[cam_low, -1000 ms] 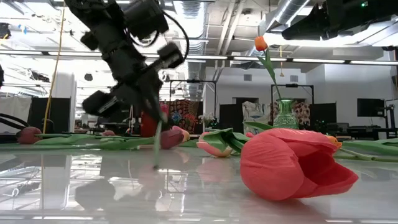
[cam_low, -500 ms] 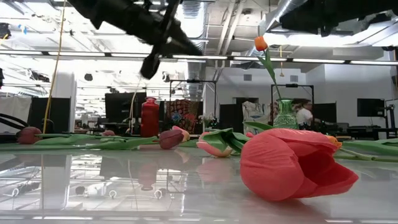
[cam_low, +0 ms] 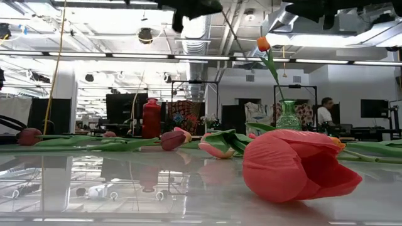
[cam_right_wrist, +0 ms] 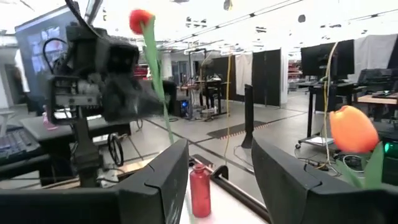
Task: Sort flowers into vase by color
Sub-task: Put the orange flower into the green vase
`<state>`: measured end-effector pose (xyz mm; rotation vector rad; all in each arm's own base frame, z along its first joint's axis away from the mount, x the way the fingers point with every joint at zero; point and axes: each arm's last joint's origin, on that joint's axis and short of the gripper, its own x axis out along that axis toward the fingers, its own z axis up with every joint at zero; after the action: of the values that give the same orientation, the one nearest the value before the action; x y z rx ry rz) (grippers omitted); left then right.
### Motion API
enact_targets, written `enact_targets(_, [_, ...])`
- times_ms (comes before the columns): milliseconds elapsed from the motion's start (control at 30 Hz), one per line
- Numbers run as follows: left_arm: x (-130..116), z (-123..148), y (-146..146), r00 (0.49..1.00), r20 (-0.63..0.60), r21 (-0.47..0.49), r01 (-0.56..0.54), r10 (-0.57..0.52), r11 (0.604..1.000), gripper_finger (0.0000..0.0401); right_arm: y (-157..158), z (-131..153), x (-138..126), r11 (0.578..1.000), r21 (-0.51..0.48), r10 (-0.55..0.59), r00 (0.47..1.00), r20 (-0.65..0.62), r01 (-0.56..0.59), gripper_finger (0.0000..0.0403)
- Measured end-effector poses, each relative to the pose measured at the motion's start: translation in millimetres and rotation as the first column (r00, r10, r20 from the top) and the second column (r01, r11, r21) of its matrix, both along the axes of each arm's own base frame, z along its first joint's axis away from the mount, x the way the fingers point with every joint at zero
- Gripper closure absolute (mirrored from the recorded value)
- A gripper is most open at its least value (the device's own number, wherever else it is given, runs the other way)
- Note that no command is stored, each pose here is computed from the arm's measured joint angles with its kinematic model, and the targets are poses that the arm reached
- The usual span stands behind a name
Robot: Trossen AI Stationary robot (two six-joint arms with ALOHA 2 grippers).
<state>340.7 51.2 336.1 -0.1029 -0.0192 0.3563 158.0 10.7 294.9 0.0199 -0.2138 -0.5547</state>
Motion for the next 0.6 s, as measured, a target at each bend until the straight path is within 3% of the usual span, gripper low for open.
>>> enact_targets(200, [38,11,10,0.999,-0.024,0.145,0.048,-0.045,0.988,0.0401,-3,3,-2,1.0,0.006,-0.02,0.999,0.025,0.02,0.02])
enact_targets(600, [117,-13,47,0.997,-0.075,0.227,0.023,-0.006,0.974,0.0401,-2,17,-22,1.0,-0.028,0.0,0.994,0.105,0.003,0.02])
